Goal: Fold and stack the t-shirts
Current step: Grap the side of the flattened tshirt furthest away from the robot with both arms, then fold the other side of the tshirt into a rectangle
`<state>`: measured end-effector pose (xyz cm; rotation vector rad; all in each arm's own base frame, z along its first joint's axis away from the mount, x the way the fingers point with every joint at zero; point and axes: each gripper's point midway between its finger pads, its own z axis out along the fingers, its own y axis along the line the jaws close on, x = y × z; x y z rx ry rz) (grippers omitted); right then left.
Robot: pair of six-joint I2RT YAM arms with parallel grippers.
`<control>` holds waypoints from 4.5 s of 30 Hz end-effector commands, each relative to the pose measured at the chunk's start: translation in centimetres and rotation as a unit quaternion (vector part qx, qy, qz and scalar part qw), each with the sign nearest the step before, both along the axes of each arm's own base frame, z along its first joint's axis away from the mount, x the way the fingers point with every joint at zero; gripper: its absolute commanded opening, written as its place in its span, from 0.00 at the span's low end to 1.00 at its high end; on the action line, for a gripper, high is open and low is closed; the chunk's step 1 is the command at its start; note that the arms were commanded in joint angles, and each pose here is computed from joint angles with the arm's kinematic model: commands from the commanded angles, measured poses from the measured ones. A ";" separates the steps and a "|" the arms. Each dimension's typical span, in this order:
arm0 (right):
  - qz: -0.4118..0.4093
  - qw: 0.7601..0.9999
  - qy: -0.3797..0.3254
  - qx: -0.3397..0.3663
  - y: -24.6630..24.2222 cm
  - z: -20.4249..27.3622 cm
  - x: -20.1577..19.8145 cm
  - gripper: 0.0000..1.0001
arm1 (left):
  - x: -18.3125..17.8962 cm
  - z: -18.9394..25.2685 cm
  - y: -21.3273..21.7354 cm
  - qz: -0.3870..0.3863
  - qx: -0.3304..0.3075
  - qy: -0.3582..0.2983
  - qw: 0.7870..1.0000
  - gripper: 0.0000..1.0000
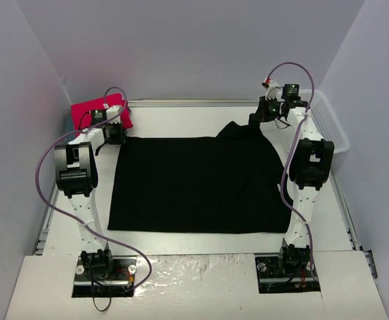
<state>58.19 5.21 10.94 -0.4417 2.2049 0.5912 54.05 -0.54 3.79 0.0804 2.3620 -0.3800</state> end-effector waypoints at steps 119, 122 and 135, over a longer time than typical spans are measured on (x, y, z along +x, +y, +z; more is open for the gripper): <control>0.192 0.943 0.254 -0.093 -3.5 -1.2 -34.1 0.00 | -23.5 4.9 0.7 -0.270 0.110 0.059 0.955 0.08; 0.196 0.940 0.265 -0.090 -3.5 -1.7 -33.9 0.00 | -23.8 4.3 0.8 -0.280 0.110 0.070 0.951 0.10; 0.249 0.907 0.329 -0.085 -4.2 -2.6 -35.9 0.31 | -24.6 5.5 1.2 -0.304 0.122 0.079 0.942 0.32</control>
